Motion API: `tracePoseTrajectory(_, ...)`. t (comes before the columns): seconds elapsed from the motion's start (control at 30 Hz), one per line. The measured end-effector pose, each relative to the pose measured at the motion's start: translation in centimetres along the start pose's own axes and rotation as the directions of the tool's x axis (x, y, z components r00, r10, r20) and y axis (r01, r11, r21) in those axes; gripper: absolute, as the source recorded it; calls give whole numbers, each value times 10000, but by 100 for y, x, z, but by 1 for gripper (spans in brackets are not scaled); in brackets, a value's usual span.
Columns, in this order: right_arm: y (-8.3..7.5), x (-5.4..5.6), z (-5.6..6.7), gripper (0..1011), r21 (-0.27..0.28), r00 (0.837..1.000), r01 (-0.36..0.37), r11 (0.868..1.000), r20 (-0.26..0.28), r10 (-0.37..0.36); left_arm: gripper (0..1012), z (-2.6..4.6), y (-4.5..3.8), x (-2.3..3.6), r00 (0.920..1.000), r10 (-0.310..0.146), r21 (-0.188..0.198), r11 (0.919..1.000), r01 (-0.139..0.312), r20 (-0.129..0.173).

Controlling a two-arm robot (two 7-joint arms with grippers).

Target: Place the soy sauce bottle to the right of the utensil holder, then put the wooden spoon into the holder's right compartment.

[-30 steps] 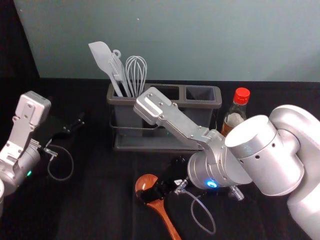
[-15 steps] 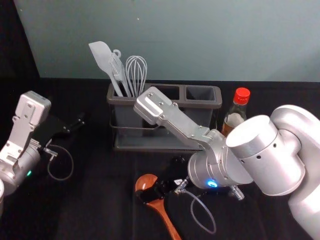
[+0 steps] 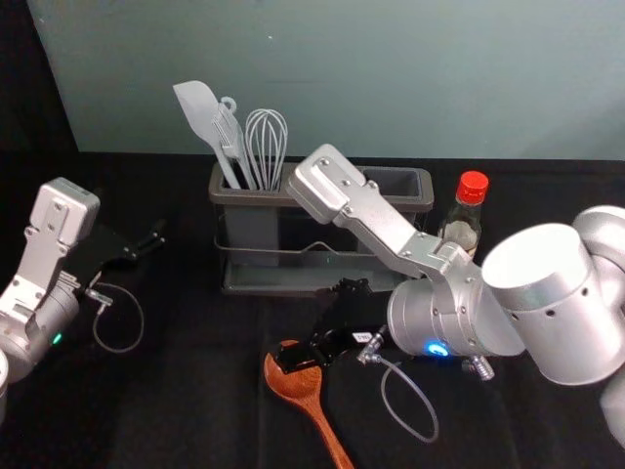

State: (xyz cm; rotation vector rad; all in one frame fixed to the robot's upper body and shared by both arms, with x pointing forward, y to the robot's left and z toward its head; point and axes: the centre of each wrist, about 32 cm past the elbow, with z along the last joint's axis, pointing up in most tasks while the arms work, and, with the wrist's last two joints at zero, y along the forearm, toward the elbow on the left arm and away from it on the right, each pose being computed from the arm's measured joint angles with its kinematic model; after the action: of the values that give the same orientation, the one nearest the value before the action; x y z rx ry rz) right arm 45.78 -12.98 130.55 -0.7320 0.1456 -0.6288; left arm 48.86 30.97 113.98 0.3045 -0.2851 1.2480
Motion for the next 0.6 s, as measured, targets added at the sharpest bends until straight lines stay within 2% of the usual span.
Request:
tracePoseTrajectory(0.13, -65, -30, -36, 1000, 236, 9998, -67, 9997, 211, 62, 1005, 0, 0, 0, 10000, 1, 0, 10000, -1, 0)
tracePoseTrajectory(0.3, -60, -66, -51, 1000, 121, 9989, -256, 9996, 408, 251, 1005, 0, 0, 0, 10000, 0, 1, 10000, 0, 0)
tracePoseTrajectory(0.5, 42, -105, -20, 1000, -420, 9983, -390, 9984, 425, 408, 1005, 0, 0, 0, 10000, 0, 1, 10000, 0, 0)
tracePoseTrajectory(0.6, 115, -121, 16, 1000, -875, 9985, -406, 9953, 318, 435, 1005, 0, 0, 0, 10000, 0, 0, 10000, 0, 0)
